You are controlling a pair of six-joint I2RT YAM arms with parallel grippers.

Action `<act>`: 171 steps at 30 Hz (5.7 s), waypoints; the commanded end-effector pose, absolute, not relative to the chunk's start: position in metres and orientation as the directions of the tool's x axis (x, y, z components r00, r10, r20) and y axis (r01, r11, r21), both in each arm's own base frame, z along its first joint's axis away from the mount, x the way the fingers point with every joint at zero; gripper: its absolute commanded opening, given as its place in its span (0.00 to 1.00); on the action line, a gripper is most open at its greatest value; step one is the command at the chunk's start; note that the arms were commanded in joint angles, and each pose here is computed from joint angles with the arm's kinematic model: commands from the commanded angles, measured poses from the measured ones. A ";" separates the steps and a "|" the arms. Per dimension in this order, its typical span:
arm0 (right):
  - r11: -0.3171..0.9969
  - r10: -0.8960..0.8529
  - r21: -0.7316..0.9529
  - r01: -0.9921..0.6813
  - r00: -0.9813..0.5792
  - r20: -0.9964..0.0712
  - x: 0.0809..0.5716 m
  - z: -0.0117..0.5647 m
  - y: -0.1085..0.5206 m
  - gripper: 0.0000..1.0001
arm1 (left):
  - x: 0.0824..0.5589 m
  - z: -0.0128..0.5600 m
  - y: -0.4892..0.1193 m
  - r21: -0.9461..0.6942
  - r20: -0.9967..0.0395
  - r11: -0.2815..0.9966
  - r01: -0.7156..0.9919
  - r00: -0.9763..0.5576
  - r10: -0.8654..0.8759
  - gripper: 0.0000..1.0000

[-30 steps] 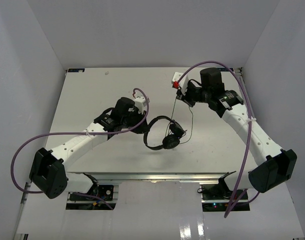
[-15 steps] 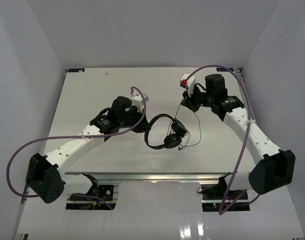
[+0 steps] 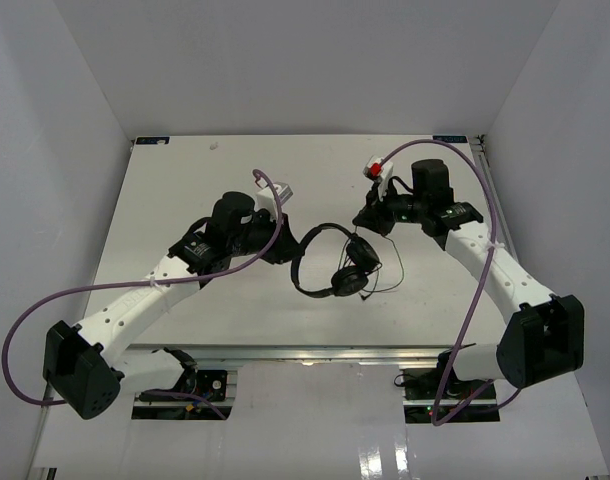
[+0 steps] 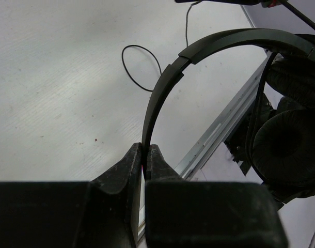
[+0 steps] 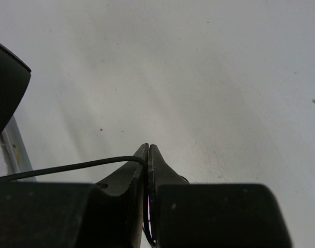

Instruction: Wrap the headphones

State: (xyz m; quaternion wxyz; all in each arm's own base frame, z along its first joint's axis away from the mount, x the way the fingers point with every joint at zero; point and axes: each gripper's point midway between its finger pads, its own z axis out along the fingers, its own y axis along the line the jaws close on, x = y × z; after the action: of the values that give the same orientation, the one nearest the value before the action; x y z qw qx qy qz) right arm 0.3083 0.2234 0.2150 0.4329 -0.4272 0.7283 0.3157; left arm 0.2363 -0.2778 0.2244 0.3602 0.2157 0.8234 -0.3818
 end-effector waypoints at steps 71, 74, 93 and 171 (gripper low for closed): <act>-0.088 -0.521 -0.234 -0.968 0.245 -0.818 0.219 0.246 0.274 0.08 | 0.391 0.334 -0.094 -0.397 -0.887 0.895 -0.204 -0.165 -0.431 0.00; -0.119 -0.551 -0.359 -0.926 0.362 -0.752 0.227 0.261 0.271 0.08 | 0.392 0.309 -0.099 -0.352 -0.891 0.916 -0.191 -0.232 -0.390 0.00; -0.026 -0.713 -0.731 -0.682 0.525 -0.464 0.302 0.320 0.279 0.08 | 0.335 0.186 -0.183 -0.259 -0.782 0.917 0.305 -0.623 -0.014 0.00; -0.062 -0.151 0.252 -0.966 -0.240 -0.959 0.222 0.219 0.281 0.16 | 0.305 0.377 -0.230 -0.641 -0.763 0.655 0.400 -0.425 -0.487 0.00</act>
State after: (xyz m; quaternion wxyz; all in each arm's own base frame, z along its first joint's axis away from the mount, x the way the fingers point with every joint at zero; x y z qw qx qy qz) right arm 0.2295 0.2801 0.1952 0.3495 -0.4692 0.6106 0.5337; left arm 0.2990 -0.2403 0.3501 0.5031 0.0372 0.7675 -0.3954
